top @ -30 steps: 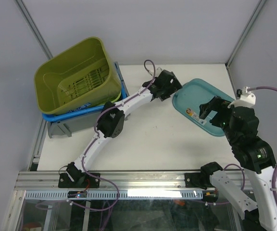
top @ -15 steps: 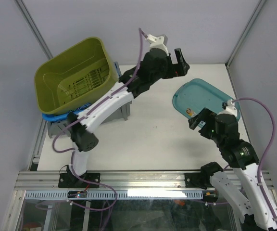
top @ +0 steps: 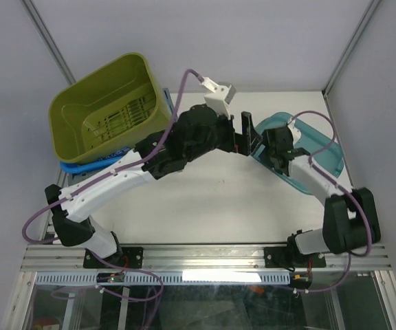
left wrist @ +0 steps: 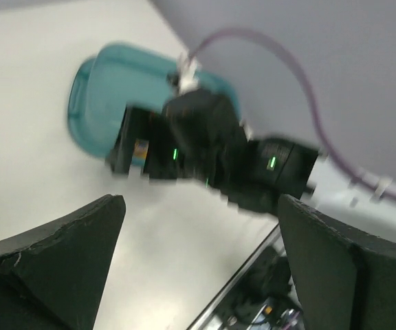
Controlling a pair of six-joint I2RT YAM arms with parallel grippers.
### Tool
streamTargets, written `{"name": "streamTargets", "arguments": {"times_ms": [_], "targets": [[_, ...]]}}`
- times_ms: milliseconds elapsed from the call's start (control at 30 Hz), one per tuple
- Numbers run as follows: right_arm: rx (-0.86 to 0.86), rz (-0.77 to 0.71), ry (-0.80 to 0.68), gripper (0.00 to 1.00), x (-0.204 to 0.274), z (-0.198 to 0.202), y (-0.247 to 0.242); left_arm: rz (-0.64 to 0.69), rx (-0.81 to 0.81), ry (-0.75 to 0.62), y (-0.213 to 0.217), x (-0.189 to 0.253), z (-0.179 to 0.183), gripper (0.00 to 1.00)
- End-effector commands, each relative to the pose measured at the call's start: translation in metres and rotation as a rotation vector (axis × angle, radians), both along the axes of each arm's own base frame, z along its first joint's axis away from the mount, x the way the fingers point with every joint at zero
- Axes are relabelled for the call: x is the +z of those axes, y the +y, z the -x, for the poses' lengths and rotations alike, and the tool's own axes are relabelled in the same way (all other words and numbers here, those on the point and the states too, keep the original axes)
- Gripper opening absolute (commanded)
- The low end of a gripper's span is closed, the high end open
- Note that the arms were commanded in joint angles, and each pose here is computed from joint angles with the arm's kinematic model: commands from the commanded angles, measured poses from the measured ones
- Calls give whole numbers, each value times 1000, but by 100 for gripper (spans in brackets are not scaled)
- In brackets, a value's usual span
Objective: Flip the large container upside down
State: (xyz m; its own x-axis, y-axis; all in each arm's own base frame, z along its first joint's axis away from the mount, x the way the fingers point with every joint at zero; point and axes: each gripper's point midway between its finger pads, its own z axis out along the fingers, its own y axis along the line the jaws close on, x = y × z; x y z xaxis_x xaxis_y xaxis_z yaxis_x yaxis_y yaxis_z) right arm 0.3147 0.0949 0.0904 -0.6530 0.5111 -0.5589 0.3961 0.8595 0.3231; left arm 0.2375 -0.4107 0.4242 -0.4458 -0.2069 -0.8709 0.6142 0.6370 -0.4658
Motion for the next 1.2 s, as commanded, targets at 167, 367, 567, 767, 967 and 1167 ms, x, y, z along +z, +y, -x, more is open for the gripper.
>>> {"name": "streamTargets", "arguments": {"times_ms": [167, 367, 567, 767, 967, 1167], "targets": [[-195, 35, -200, 99, 27, -186, -30, -114, -82, 102, -22, -66, 31, 99], [-126, -15, -217, 99, 38, -229, -8, -129, -122, 72, -35, -64, 42, 99], [36, -32, -337, 99, 83, -182, 4, -122, -79, 44, -16, -56, 44, 99], [347, 94, -253, 99, 62, -165, 13, -78, -57, 56, -5, -57, 47, 99], [515, 146, -51, 99, 29, -185, 26, -118, -63, 60, 1, -83, 62, 99], [401, 317, 5, 99, 12, -220, -9, -113, -30, 71, 25, -92, 67, 99]]}}
